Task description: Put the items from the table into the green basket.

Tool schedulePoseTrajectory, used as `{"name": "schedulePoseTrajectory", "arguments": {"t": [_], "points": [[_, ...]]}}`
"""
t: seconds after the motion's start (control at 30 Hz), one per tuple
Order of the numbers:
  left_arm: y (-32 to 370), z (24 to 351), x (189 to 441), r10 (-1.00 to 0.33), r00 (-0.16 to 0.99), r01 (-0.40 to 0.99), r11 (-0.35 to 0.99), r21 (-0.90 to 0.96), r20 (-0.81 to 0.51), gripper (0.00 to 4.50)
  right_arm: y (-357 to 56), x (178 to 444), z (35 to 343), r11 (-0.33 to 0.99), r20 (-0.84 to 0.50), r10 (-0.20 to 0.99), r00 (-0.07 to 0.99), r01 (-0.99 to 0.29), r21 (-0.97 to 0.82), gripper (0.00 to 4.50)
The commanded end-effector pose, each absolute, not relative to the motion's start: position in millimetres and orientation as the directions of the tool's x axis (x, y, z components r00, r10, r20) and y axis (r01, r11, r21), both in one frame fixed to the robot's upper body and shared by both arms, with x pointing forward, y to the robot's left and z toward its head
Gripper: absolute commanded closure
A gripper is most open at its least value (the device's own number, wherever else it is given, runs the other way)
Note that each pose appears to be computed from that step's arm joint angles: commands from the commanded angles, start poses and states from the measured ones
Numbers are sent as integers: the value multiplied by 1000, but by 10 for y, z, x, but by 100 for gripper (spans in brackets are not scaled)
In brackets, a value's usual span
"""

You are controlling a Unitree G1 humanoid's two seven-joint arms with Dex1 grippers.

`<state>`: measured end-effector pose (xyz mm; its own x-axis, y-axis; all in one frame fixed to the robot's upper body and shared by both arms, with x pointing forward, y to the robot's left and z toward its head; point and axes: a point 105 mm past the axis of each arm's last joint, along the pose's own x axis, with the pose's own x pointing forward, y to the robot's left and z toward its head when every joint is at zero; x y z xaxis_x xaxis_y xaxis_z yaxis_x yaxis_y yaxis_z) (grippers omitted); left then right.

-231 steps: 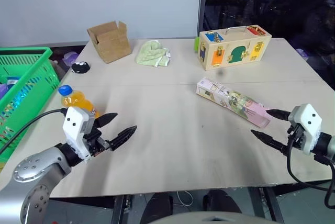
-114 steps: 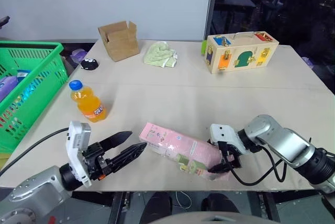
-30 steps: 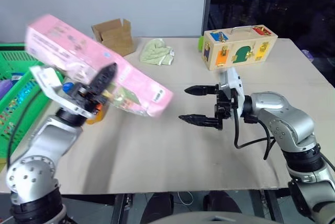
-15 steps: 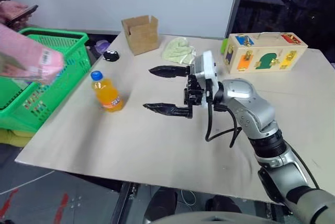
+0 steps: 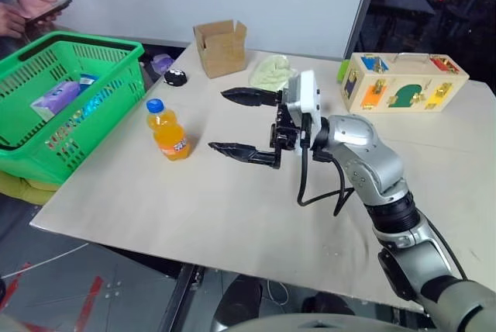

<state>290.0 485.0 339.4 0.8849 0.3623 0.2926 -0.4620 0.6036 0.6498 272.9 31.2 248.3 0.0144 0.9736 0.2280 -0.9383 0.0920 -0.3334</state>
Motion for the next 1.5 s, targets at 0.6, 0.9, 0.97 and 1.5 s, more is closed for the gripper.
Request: {"name": "schedulePoseTrajectory", "arguments": {"t": [0.6,0.9,0.97,1.5], "points": [[4843,2852,2698,292,933,-360,807,469,212,98,161,2714,2468,136,226,973,53,-920,-367,0],[4938,2915,2693,395,900,-418,902,108,184,98,167,2702,2445,109,193,980,37,-919,-380,0],[5121,2999,2545,531,822,-519,847,-113,208,98,162,2693,2460,115,192,980,43,-918,-379,0],[5040,3153,2239,564,738,-652,738,174,370,21,102,2710,2457,129,171,983,71,-924,-361,0]]}}
